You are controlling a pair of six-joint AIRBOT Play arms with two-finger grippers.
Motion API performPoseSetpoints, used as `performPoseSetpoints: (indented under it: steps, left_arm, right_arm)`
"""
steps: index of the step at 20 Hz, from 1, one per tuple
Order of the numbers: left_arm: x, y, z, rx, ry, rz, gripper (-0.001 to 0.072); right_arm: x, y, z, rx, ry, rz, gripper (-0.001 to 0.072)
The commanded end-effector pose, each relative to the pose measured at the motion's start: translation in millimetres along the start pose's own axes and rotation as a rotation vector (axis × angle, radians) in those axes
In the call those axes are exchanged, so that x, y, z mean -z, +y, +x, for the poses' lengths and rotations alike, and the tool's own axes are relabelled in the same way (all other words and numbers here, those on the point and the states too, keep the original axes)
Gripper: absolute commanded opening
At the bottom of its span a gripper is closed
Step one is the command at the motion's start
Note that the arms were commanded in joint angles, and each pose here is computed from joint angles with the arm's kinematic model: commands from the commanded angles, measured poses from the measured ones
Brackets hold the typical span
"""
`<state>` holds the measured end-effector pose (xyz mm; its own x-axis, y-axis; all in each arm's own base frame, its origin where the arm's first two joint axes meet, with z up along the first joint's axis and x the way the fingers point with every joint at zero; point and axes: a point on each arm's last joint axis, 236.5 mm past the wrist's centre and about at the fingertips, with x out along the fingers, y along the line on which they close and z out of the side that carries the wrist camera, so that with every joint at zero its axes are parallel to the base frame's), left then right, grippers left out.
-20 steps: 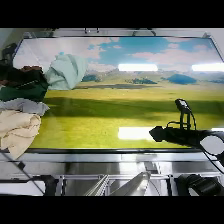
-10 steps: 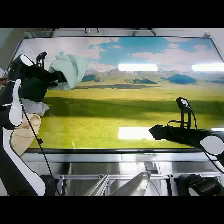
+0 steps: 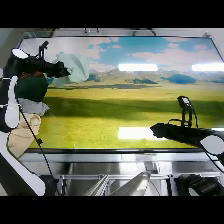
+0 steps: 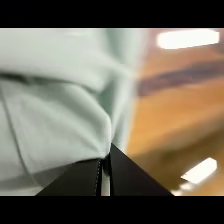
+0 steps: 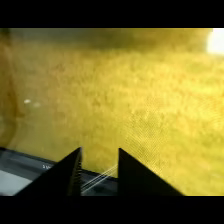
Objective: Fold the shirts.
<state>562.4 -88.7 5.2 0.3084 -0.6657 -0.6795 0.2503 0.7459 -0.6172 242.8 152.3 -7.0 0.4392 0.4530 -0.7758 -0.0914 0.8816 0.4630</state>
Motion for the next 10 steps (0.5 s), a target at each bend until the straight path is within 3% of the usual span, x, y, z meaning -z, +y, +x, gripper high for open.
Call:
performPoseSetpoints:
  steps: [1,3,5,7,10]
  left_arm:
    - [5,-178,-60,0.496,-0.029,0.151,0.0026]
    - [28,-278,-102,0.714,-0.004,0.277,0.0026]
    - [47,-364,-141,0.846,-0.015,0.383,0.0025]
    - [58,-427,-168,0.865,-0.085,0.48,0.0025]
    - [58,-488,-203,0.893,-0.231,0.487,0.0025]
  right_arm:
    - [-31,-1,-12,0.002,-0.09,0.019,0.0017]
    - [-61,-7,-32,0.021,-0.16,0.022,0.0017]
    - [-90,-10,-63,0.047,-0.21,-0.033,0.0017]
    - [-112,-7,-97,0.066,-0.255,-0.069,0.0017]
    - [-139,0,-147,0.089,-0.354,-0.088,0.0017]
